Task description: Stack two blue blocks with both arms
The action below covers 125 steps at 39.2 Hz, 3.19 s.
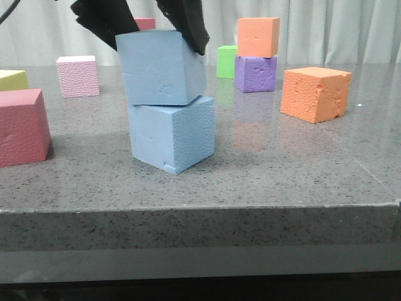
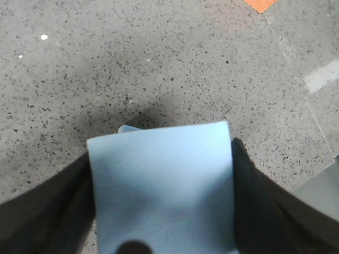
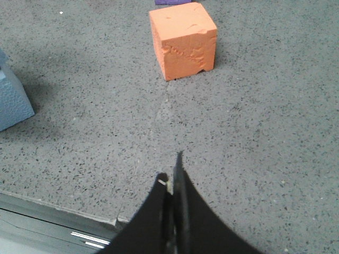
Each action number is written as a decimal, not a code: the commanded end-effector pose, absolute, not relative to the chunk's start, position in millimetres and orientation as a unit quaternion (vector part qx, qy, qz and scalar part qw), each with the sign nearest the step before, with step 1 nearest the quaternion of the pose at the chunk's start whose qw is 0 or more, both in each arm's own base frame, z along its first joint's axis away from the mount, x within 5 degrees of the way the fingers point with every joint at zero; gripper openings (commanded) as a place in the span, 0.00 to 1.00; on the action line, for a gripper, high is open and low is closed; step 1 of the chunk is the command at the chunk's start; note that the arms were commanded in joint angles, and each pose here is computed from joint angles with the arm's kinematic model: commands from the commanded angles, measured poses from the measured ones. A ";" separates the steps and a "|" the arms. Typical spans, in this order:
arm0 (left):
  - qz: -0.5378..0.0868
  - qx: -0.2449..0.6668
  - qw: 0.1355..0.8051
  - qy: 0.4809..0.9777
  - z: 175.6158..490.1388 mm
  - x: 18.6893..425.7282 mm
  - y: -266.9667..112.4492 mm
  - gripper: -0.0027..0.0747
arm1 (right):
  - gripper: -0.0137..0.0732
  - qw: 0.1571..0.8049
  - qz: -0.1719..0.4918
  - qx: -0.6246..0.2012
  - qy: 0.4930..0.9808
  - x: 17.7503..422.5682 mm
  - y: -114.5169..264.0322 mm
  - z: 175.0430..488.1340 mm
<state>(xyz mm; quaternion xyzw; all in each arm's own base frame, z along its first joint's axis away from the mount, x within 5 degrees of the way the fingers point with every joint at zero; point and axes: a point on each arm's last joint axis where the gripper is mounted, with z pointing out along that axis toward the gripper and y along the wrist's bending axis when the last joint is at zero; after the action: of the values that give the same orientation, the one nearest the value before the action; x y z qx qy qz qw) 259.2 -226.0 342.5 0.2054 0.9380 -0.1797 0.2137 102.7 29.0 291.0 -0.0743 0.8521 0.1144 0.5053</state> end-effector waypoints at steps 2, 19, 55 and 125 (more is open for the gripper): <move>-0.206 0.207 0.248 0.924 364.7 252.7 -225.6 0.77 | 0.11 0.545 0.111 -0.070 0.828 106.0 27.8 305.1; -0.197 0.213 0.267 0.919 377.0 254.1 -223.4 0.80 | 0.11 0.545 0.111 -0.070 0.828 106.0 27.9 304.9; -0.201 0.257 0.366 0.872 425.1 253.0 -218.0 0.01 | 0.11 0.544 0.111 -0.070 0.829 105.9 27.9 304.8; -0.276 0.202 0.701 0.625 331.4 54.4 -44.6 0.01 | 0.11 0.544 0.111 -0.070 0.829 105.9 27.9 304.8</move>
<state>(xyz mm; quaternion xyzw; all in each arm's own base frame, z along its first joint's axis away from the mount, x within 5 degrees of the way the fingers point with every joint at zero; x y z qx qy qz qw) 55.6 -44.7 316.0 0.2096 0.6629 -0.2615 0.6695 102.6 29.1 290.8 -0.0746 0.8529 0.1144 0.5039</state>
